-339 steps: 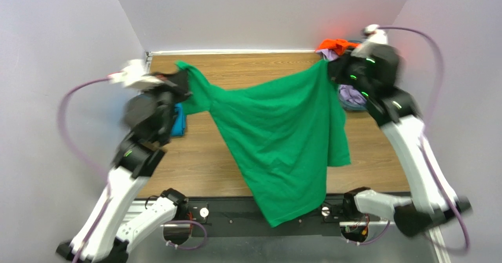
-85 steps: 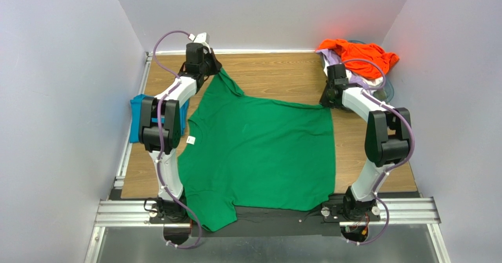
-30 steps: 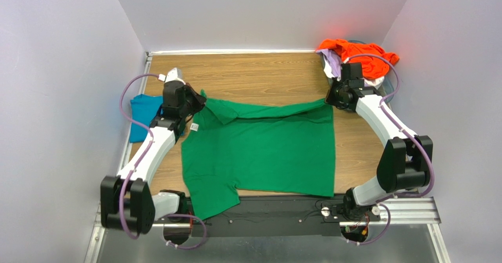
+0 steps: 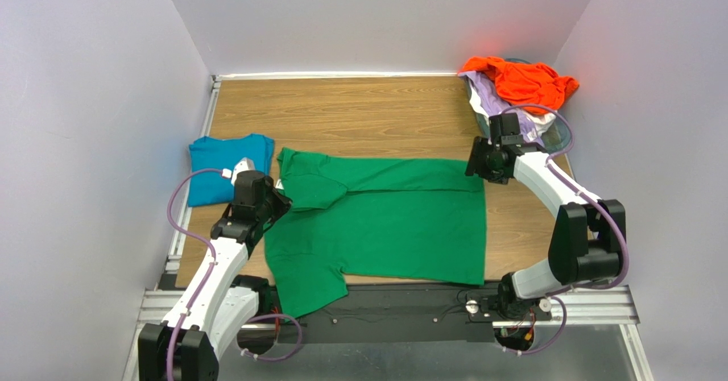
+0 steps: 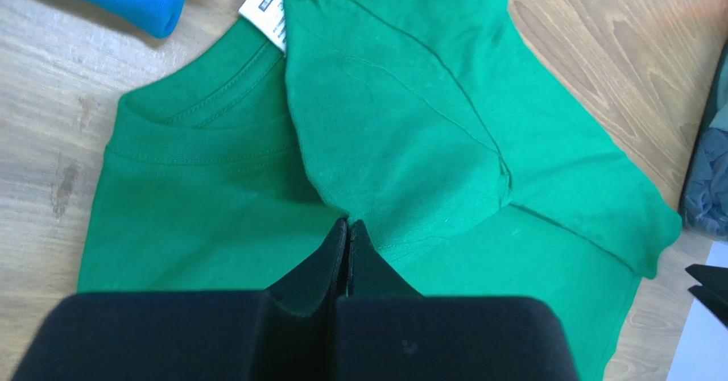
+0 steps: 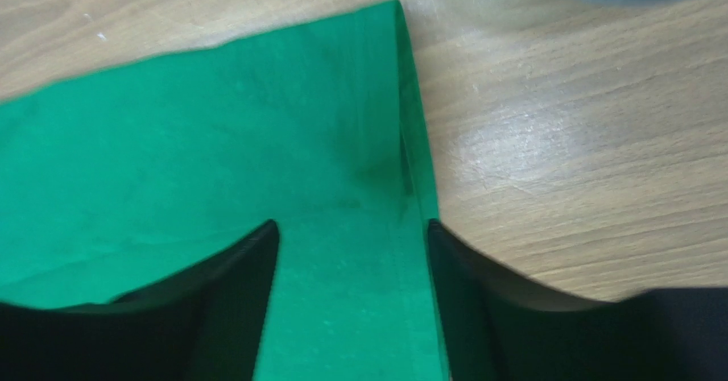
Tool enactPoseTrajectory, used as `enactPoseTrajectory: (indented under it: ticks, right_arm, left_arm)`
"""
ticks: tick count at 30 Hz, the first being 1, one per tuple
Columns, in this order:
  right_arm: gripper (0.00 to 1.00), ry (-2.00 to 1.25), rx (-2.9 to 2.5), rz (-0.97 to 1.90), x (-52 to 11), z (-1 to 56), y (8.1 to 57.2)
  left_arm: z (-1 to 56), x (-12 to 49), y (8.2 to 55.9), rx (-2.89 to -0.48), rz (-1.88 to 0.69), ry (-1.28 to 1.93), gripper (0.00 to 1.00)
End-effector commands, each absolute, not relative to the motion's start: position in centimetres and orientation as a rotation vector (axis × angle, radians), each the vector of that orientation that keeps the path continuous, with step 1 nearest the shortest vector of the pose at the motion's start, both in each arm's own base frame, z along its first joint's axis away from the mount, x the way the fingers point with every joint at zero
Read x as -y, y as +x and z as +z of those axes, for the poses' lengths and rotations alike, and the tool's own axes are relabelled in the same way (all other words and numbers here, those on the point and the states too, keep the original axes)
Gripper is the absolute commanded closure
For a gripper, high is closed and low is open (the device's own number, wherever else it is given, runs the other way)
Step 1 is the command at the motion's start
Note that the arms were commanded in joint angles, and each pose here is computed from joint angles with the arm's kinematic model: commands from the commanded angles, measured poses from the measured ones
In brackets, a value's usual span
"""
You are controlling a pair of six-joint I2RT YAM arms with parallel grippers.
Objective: Fold and stack the t-shirts
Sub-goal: Fold the tshirt
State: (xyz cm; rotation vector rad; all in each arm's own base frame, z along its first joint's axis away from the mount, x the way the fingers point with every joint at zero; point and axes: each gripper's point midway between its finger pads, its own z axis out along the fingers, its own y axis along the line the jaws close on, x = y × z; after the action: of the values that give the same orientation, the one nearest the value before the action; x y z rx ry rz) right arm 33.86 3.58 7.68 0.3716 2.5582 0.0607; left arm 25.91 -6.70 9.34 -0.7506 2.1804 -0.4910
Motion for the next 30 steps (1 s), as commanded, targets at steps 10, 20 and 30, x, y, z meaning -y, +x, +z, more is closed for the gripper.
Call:
enactPoseTrajectory:
  ticks: [10,20,30]
  right_arm:
    - [0.22,0.095,-2.481,0.485,-9.6,11.6,31.8]
    - [0.21,-0.255,-2.384,0.739,-21.4,13.4,28.8]
    - [0.25,-0.52,-2.44,0.646,-34.8,8.6,27.6]
  left_arm:
    - [12.3,8.8,28.2,-2.114,-0.635,-0.683,1.0]
    - [16.7,10.1,35.3,-2.025,-0.669,-0.579,1.0]
    - [12.4,11.7,43.5,-2.149,-0.62,-0.511,1.0]
